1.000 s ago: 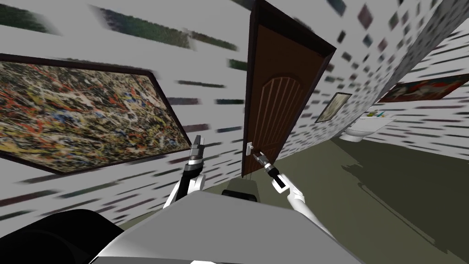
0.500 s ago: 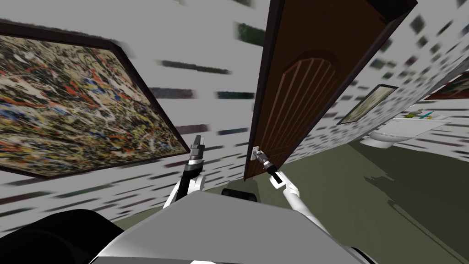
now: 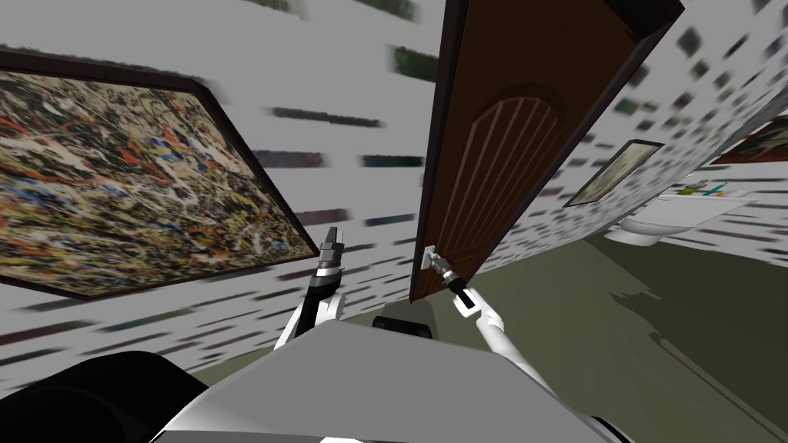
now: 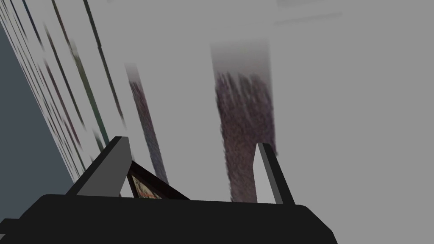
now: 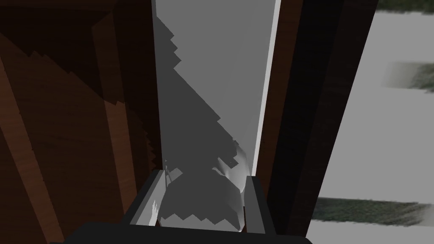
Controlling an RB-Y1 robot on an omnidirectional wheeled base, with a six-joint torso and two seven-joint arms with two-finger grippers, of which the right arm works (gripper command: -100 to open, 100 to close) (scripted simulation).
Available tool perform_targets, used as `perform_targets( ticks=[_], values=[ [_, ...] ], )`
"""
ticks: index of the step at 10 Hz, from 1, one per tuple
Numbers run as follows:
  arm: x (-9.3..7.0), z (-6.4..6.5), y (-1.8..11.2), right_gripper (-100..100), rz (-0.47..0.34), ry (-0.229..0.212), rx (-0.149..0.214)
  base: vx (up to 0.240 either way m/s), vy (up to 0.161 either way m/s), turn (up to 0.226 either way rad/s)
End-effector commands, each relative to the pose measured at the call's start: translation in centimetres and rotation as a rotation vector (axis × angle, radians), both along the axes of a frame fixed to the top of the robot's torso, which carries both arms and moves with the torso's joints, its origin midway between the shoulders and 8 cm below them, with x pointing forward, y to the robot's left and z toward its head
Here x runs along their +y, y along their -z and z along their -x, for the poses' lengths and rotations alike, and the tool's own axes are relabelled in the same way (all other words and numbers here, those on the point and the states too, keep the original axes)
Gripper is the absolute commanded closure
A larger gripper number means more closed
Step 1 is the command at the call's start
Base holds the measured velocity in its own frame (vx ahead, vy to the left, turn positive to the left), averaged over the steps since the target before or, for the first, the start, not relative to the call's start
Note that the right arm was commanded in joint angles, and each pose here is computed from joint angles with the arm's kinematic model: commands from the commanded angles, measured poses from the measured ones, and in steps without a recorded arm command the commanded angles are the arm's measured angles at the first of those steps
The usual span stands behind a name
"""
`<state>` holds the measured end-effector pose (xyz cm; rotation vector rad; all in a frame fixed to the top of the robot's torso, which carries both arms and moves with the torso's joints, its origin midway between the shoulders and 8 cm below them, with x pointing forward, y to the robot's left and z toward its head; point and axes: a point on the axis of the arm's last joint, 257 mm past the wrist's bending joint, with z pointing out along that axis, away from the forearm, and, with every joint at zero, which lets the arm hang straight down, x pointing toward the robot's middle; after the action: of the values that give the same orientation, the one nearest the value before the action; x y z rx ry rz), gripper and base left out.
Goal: Pull the door open
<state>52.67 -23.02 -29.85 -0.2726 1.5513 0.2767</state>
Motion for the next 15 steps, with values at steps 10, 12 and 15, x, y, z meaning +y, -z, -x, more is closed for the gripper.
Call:
perform_targets(
  ticks=[10,12,15],
  values=[
    [-2.1,-0.5,-1.4,100,-0.342,0.065,0.055,-0.052,-0.044,0.123],
    [-2.7,-0.6,-1.7,100,-0.433,0.080,0.068,-0.065,-0.049,0.171],
    [-3.7,-0.7,-2.1,100,-0.577,0.102,0.086,-0.069,-0.060,0.168]
  ],
)
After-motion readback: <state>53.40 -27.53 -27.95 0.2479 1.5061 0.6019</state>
